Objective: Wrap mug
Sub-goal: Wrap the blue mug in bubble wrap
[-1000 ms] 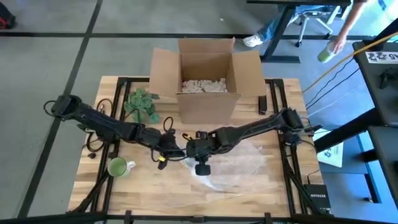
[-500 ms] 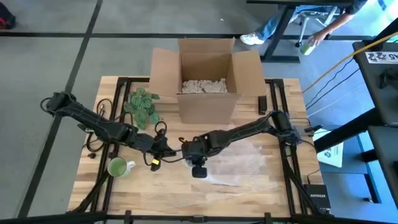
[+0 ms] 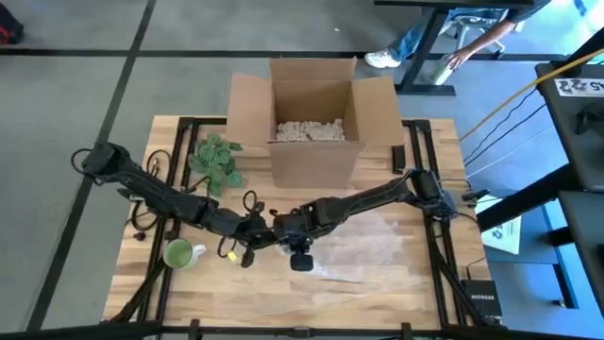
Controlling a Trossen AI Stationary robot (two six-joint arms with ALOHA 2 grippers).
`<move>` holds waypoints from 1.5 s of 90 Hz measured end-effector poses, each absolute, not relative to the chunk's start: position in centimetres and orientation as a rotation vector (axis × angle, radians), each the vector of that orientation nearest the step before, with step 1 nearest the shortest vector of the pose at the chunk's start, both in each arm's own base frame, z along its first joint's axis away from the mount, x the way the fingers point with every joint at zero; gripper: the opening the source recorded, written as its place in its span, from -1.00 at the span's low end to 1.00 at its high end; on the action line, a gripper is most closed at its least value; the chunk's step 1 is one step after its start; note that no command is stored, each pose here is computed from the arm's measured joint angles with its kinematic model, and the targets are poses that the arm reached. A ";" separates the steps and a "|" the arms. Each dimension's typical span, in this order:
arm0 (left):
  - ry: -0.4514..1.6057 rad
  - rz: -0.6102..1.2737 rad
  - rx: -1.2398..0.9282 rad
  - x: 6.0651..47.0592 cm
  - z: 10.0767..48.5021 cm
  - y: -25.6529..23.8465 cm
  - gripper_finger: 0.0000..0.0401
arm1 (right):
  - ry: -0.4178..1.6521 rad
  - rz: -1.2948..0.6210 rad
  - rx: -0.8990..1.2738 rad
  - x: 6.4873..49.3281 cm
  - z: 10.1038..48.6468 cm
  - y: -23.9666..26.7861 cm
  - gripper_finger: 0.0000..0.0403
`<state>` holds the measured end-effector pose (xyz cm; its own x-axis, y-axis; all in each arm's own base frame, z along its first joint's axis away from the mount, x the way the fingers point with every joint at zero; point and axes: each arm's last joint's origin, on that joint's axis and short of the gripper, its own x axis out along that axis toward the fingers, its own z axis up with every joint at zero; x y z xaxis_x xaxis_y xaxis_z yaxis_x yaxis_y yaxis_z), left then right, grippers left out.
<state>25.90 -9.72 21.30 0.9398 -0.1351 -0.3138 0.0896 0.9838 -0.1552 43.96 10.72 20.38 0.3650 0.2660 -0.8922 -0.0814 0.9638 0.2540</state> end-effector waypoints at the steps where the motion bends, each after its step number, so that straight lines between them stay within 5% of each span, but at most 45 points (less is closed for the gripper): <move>1: 0.330 -0.115 -0.139 25.9 21.3 -9.7 -0.94 | 1.177 0.225 0.177 44.0 20.4 10.7 -1.00; 57: 0.471 -0.055 -0.285 28.4 17.1 -7.9 -0.94 | 1.165 0.233 0.169 44.1 20.5 10.8 -1.00; 109: 0.491 -0.060 -0.287 28.3 16.9 -8.0 -0.94 | 1.025 0.083 0.064 41.7 26.9 9.6 -1.00; 135: 0.459 -0.075 -0.287 28.5 17.2 -8.1 -0.94 | 1.037 0.027 0.011 42.2 25.8 9.2 -1.00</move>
